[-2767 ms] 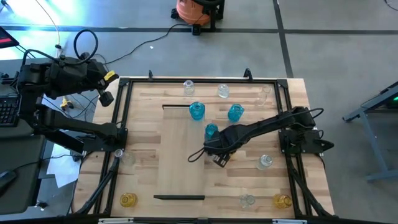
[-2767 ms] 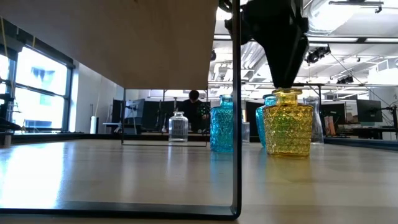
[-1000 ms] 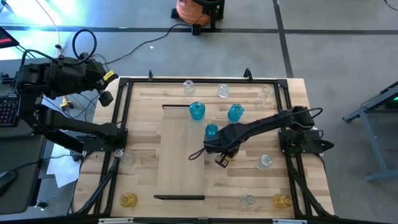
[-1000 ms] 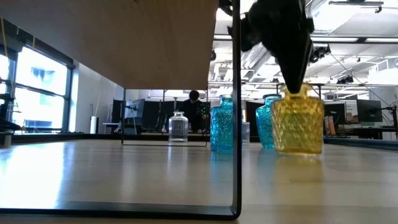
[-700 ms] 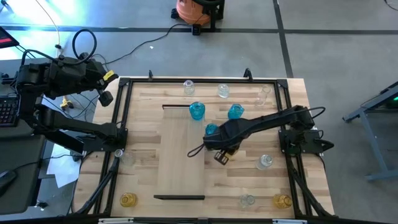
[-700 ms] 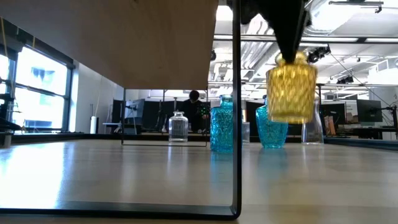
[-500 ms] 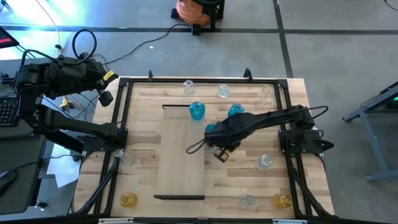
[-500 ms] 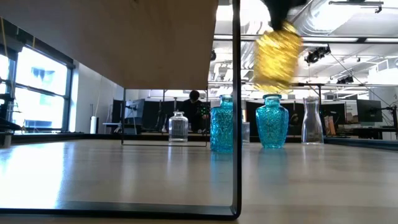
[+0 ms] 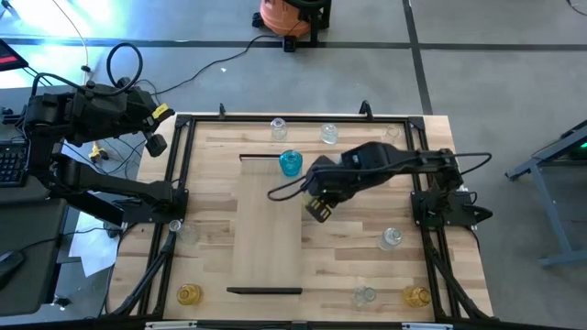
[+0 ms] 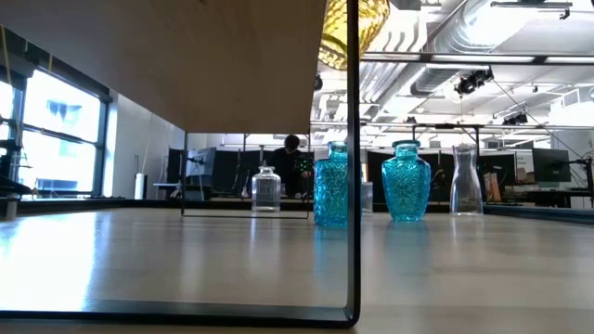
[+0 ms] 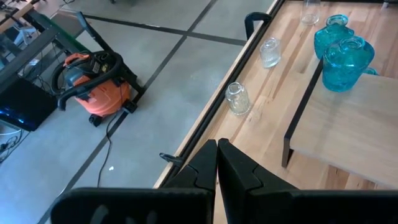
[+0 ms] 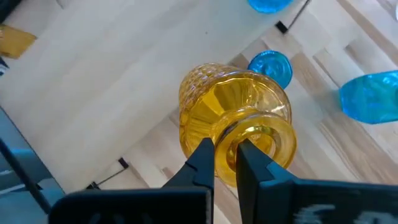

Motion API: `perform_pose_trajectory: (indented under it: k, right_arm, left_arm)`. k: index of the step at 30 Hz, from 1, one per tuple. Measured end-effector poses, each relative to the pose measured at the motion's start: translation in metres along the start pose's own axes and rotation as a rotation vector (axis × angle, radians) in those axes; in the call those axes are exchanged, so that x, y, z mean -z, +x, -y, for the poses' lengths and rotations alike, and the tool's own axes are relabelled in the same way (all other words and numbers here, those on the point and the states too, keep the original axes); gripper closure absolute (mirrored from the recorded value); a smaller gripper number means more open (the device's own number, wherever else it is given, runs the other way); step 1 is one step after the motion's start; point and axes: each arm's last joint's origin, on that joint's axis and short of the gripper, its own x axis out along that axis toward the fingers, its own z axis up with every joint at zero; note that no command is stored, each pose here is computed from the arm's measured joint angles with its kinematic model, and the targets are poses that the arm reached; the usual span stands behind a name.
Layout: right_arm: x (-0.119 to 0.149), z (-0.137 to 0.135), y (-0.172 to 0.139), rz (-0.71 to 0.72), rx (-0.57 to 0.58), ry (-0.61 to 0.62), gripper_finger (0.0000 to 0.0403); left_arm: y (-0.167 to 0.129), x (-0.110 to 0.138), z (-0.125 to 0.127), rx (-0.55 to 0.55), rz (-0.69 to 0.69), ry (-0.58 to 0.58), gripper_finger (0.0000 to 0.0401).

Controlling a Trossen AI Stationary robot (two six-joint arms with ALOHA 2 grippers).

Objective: Sort vases onto shelf
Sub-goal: Put the top yellow vase on the shelf

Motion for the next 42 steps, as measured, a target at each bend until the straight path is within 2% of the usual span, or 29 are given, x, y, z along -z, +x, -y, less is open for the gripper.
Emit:
perform_pose_trajectory:
  k: [5,10,14,18,26,31,42]
  right_arm:
    - [-0.008,-0.006,-0.013,0.044,-0.138,-0.065,0.0398]
    - [-0.022,-0.012,-0.028,0.184,-0.289,-0.103,0.0397]
    - [-0.028,-0.005,-0.026,0.182,-0.271,-0.137,0.0397]
    - [-0.032,0.003,-0.012,0.095,-0.212,-0.176,0.0397]
    - [-0.053,0.006,0.021,0.064,-0.180,-0.340,0.0396]
    - [-0.062,0.009,0.040,0.038,-0.148,-0.465,0.0396]
    - [-0.064,0.020,0.044,-0.013,-0.108,-0.593,0.0396]
  left_arm:
    - [0.000,0.000,0.000,0.000,0.000,0.001,0.0395]
    - [0.000,0.000,0.000,0.000,0.000,0.000,0.0395]
    - [0.000,0.000,0.000,0.000,0.000,-0.013,0.0395]
    - [0.000,0.000,0.000,0.001,0.000,-0.027,0.0395]
    - [0.000,0.000,0.000,0.001,-0.001,-0.053,0.0395]
    - [0.003,-0.002,0.002,0.000,-0.009,-0.119,0.0395]
    - [0.012,-0.009,0.007,-0.003,-0.038,-0.223,0.0395]
